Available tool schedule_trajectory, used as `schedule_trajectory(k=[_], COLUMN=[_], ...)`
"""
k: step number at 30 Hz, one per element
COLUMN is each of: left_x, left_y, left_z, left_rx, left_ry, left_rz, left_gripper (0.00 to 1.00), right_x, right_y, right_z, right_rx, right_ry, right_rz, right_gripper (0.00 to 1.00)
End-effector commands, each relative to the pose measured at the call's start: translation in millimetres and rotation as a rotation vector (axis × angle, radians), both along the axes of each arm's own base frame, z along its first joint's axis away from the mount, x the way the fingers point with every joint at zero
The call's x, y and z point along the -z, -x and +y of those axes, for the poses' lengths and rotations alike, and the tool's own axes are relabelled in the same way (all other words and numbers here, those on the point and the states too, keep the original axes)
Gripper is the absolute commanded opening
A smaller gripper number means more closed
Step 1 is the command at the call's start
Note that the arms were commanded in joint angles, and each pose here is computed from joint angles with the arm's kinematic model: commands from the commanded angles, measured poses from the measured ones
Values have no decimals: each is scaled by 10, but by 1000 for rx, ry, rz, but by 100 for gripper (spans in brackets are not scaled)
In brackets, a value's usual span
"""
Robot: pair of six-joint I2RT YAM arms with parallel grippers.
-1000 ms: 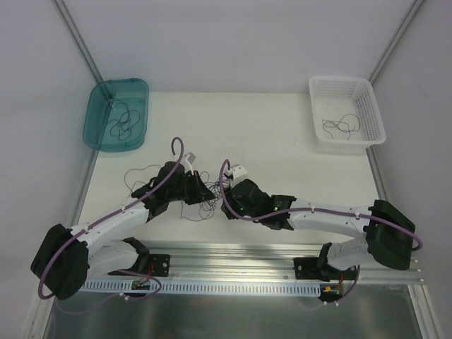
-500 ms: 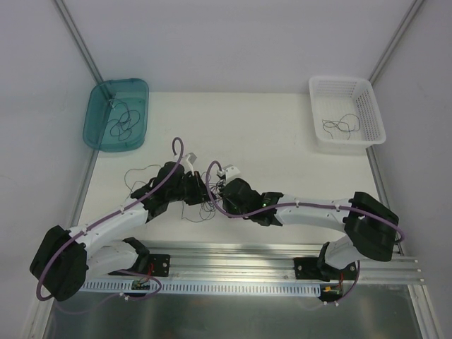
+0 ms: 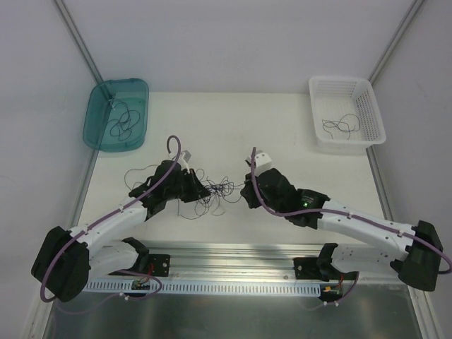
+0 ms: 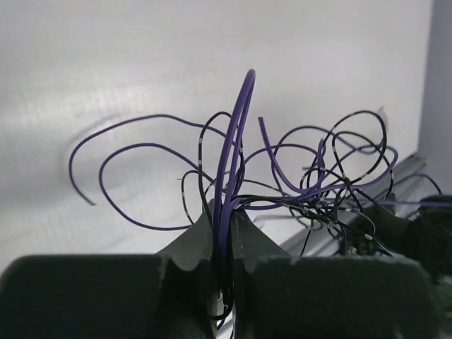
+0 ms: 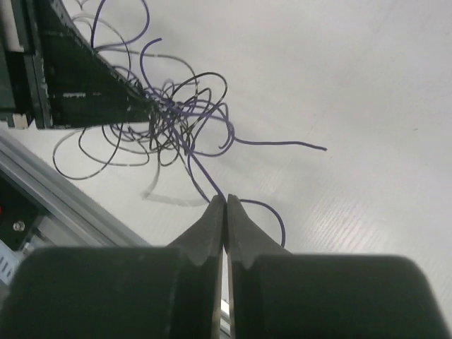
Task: Untangle the cables
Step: Untie the cable.
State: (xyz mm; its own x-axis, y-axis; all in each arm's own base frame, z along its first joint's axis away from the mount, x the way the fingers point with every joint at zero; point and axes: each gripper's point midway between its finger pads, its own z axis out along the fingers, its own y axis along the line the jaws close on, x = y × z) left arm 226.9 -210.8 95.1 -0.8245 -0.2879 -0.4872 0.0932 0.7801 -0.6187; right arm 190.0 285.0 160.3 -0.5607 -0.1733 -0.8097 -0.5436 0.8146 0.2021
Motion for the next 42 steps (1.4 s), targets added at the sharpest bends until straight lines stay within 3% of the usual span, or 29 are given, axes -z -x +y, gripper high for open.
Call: schedule_trajectory(k=[1,10,17,20,24,42], left_x=[179,288,303,343,448,728], left_y=[-83,-133,-134,-135,-130,-163], left_z=[284,579,622,680,785,895], left_rx=[-66,-142,-132,-147,-180,-202], left_ry=[-103,-128,-151,-173,-209,-291], left_rz=[-1,19,5,7,28,129], left_gripper=[0,1,11,21,27,24], right_x=[-5,-586,-839,-891,-1049,-2441], right_y=[-77,-116,-113,-140,-142,89], right_z=[-557,-1348,-1606,-1756,-1864,-2086], right_rx=[91,245,305,362,387,358], right_ry=[98,34,26,62,62,-96], right_rz=[-13,-86,-111,-116,-136,-395], right_gripper=[1,1,1,1,1,1])
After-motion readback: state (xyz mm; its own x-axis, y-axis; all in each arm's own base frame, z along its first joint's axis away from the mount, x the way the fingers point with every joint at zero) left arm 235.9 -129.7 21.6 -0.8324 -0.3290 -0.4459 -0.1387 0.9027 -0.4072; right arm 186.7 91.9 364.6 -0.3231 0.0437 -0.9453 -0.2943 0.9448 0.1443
